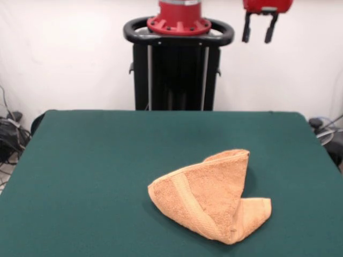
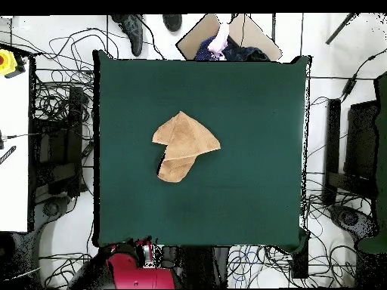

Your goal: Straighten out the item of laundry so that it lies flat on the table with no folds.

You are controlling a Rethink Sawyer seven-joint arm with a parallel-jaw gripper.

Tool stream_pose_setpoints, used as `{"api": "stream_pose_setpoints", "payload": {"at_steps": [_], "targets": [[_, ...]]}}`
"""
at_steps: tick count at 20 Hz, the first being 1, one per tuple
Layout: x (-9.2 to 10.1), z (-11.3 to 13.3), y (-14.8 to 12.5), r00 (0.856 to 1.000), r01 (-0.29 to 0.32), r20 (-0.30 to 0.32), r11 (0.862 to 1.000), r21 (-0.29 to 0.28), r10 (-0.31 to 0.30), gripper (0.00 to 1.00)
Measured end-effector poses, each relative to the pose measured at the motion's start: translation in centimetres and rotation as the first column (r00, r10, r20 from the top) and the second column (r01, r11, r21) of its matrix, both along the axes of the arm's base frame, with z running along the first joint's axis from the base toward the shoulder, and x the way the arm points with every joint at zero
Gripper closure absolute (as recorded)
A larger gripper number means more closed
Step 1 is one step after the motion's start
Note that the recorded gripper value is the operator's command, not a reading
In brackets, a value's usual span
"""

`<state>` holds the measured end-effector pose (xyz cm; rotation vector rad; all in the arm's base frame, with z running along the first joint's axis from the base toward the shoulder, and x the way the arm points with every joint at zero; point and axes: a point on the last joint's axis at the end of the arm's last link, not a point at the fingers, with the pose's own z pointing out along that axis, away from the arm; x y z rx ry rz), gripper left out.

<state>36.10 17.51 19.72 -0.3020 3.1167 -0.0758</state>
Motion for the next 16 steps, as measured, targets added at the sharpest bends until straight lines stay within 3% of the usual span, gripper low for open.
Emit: {"api": "stream_pose_setpoints", "payload": {"at_steps": [16], "targets": [[1.2, -5.3, -1.9, 0.999, 0.034, -0.038, 0.999, -0.03, -0.035, 0.0]]}}
